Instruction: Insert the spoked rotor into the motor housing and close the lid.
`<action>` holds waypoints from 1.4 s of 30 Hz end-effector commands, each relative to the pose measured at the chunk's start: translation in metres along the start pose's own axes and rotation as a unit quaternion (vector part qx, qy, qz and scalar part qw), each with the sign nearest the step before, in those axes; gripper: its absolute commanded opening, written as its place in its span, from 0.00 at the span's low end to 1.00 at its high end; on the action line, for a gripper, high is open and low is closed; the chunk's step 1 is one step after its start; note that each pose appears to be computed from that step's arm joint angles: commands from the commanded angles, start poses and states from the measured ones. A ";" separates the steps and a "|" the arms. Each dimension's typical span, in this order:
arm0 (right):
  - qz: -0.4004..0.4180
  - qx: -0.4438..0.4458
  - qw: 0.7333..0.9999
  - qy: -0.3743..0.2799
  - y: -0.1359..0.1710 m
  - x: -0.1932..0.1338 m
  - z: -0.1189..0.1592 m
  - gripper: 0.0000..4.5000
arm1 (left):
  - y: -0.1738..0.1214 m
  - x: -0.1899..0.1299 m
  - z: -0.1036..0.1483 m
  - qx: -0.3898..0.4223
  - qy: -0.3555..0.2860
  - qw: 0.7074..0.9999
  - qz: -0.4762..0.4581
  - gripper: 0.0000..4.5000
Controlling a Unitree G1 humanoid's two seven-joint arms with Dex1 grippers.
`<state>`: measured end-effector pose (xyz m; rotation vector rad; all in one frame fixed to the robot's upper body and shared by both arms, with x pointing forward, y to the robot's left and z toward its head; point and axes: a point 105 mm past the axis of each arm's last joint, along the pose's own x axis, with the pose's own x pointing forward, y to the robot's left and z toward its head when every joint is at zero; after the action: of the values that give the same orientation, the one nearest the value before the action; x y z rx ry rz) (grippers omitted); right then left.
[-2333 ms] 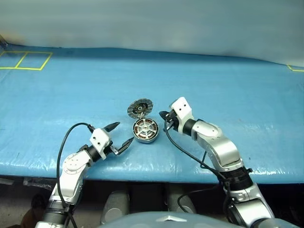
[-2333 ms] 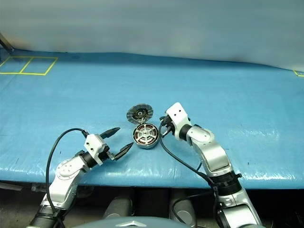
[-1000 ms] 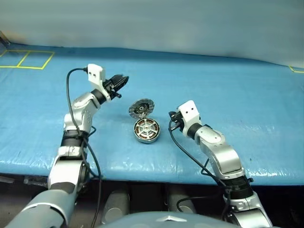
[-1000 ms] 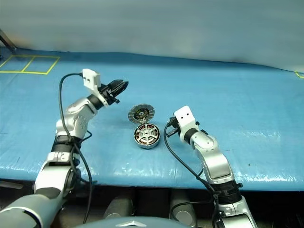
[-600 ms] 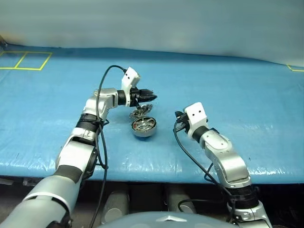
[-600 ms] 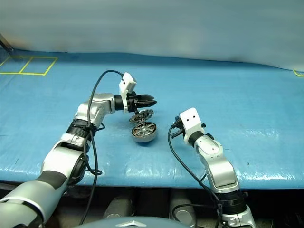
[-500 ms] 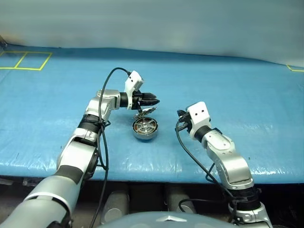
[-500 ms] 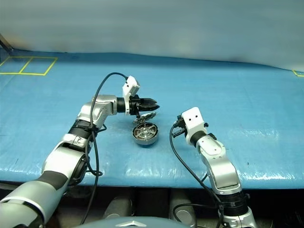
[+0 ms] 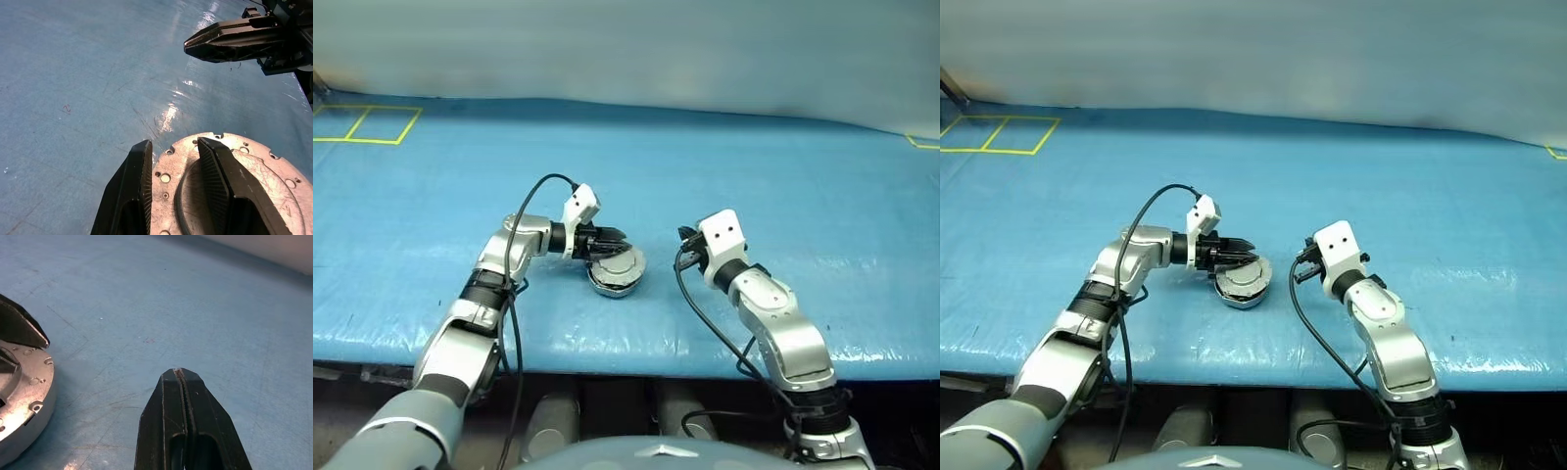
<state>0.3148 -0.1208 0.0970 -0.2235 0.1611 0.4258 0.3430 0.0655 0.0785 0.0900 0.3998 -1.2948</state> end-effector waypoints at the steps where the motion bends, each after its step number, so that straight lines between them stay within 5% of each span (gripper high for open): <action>1: 0.023 0.002 0.999 -0.027 0.009 0.001 0.013 0.00 | -0.008 0.000 -0.005 -0.001 0.004 1.000 -0.006 0.35; 11: 0.097 0.052 0.992 -0.061 0.034 0.000 0.019 0.00 | -0.009 -0.015 -0.024 -0.024 -0.019 0.998 0.051 0.35; 23: 0.201 0.070 0.972 -0.103 0.064 -0.008 0.028 0.00 | 0.004 -0.069 0.022 0.050 -0.226 0.948 0.216 0.35; 37: 0.258 0.019 0.964 -0.068 0.086 -0.001 0.014 0.99 | -0.021 -0.086 -0.006 0.039 -0.229 0.934 0.272 0.34; 42: 0.255 -0.016 0.965 -0.049 0.089 0.006 0.006 0.99 | -0.032 -0.085 -0.011 0.037 -0.242 0.935 0.256 0.34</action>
<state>0.2811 -0.0408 0.0778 -0.1648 0.1582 0.9461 0.2962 0.1408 0.0858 -0.0736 -0.0206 -0.7450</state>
